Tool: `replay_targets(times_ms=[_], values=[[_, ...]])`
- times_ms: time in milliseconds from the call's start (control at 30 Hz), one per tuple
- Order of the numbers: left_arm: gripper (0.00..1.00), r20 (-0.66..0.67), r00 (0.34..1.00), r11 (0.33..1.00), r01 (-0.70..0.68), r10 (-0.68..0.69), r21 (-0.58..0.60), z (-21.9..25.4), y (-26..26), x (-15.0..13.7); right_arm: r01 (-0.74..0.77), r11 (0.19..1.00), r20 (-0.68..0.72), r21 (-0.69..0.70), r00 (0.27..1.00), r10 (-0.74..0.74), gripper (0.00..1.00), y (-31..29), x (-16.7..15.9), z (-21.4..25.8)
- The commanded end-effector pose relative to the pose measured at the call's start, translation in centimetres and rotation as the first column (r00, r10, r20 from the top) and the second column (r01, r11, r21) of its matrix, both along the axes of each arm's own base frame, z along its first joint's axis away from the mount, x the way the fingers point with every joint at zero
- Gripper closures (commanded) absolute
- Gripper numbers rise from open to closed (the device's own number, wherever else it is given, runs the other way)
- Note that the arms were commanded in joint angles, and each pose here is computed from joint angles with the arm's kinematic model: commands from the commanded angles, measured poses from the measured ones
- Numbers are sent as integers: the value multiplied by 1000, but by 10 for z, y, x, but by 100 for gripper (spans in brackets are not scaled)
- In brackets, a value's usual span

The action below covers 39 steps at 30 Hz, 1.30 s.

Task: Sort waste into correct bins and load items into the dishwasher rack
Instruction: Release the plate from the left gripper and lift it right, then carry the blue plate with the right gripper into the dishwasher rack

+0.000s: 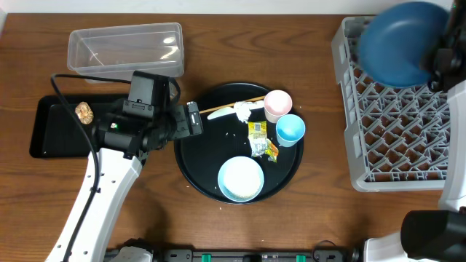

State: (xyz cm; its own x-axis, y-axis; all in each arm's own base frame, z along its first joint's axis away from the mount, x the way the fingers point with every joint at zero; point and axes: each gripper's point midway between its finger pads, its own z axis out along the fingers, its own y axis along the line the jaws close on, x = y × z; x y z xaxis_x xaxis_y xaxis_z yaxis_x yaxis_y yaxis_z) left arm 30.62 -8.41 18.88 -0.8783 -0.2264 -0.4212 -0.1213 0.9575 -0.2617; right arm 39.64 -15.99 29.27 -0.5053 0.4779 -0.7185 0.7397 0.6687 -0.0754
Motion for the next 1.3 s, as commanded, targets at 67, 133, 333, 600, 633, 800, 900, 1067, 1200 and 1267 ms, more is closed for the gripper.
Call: replay_targets(times_ms=[67,133,333,600,633,800,900,1067,1200,1267], values=[[2,20,998,997,-58,57,57,2,14,5,211,927,55,-309,977,-204,99,-47,-19,52],[2,15,996,994,-92,91,62,0,20,6,228,891,52,-392,973,-226,99,-56,-17,62],[2,-19,993,991,-116,118,74,-7,29,5,247,756,-18,-605,946,-324,99,-79,-4,75],[2,-90,988,989,-114,122,96,-25,30,4,170,635,-152,-753,895,-419,99,-96,26,68],[2,-97,988,989,-113,123,99,-28,30,4,151,633,-173,-759,891,-420,99,-99,30,63],[2,-141,982,988,-108,124,112,-41,30,6,82,611,-282,-788,833,-476,99,-122,39,39],[2,-160,979,987,-106,124,117,-49,29,8,85,607,-307,-790,803,-512,99,-139,35,27],[2,-168,978,987,-105,125,118,-58,28,16,96,610,-331,-787,769,-547,99,-163,20,16],[2,-166,976,987,-123,139,104,-60,26,20,79,621,-367,-780,746,-555,99,-172,11,0],[2,-159,976,986,-134,148,98,-60,25,22,56,634,-396,-772,738,-547,99,-175,8,-14]])
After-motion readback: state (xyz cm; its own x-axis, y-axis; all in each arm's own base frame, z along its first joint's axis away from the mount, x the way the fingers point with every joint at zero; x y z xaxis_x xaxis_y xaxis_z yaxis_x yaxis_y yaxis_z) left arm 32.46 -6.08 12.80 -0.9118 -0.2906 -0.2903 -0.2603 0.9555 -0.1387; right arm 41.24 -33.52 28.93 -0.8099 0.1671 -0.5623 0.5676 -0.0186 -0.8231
